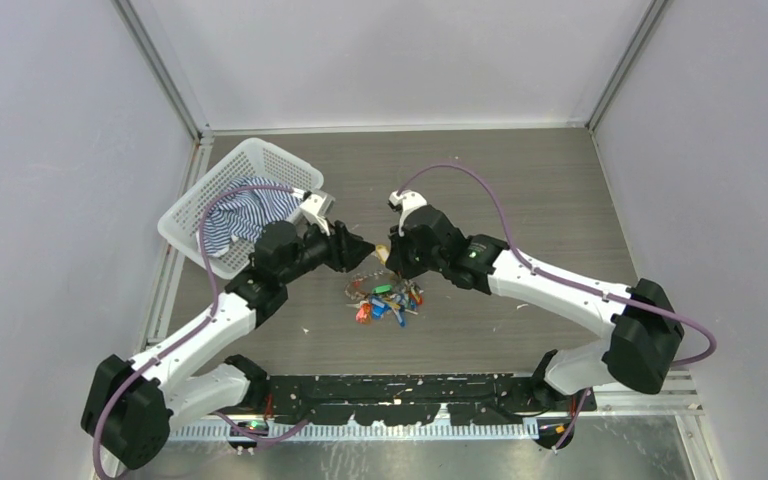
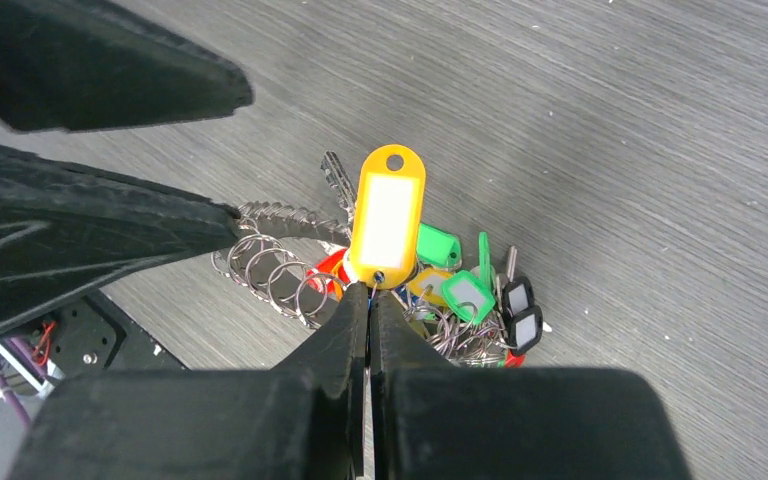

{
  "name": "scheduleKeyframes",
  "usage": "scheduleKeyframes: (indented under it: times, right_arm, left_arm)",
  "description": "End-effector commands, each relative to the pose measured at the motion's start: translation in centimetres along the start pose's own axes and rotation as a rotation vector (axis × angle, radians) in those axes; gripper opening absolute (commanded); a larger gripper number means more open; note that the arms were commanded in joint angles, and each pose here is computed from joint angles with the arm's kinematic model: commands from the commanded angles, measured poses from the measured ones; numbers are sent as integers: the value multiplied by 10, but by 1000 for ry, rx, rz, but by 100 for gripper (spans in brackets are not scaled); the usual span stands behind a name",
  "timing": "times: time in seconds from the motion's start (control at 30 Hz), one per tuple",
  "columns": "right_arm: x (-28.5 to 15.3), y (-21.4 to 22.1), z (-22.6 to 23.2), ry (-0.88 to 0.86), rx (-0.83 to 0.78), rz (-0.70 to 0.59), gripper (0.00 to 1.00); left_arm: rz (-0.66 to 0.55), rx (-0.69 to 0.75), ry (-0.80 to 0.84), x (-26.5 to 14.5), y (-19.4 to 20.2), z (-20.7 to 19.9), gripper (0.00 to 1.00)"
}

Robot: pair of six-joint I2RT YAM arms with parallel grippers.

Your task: Remove the keys from the keyring

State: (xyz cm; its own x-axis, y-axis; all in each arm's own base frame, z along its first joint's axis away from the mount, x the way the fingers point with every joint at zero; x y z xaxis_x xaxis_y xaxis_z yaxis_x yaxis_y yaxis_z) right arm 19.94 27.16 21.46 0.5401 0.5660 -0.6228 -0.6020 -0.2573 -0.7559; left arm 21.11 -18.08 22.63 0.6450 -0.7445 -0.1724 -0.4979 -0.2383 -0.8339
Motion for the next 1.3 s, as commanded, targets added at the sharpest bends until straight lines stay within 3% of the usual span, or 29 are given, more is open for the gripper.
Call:
scheduleKeyframes:
  times: [0.0,0.13,0.3,0.47,0.57,1.0,1.27]
  right_arm:
    - [-16,-20,12,-120,-24,-164,1]
    - [-15,-16,11,-119,-38,-167,1]
    - [-13,-15,9,-105,-49,-189,1]
    - [-11,-12,11,-98,-61,-223,1]
    - [-9,-11,11,-83,-70,-232,1]
    - [0,-9,20,18,-130,-267,1]
    - [5,-9,22,28,-133,-278,1]
  left_arm:
    - [-18,15,137,8,-6,-13,49]
    - [37,-101,-10,7,-4,-5,62]
    - [40,-352,-188,2,-4,-1,70]
    - [95,-607,-161,18,4,-7,68]
    - [130,-689,-178,25,8,-6,67]
    - [175,-897,-227,27,13,-9,58]
    - [198,-946,-243,30,21,-5,52]
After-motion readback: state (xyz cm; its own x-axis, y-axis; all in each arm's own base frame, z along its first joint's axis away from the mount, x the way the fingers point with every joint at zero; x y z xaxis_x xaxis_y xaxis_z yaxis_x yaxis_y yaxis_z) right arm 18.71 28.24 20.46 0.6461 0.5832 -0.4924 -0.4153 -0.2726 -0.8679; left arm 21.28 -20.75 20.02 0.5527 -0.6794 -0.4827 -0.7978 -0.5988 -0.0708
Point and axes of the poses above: each gripper's point midway between its finger pads, its own x axis out along the fingers, its own z axis along the line the jaws close on, y = z × x, the point moved 8 cm from there along -x, back along the fingers, and after that the axes turned 7 degrees about -x, right-handed, at the moved point
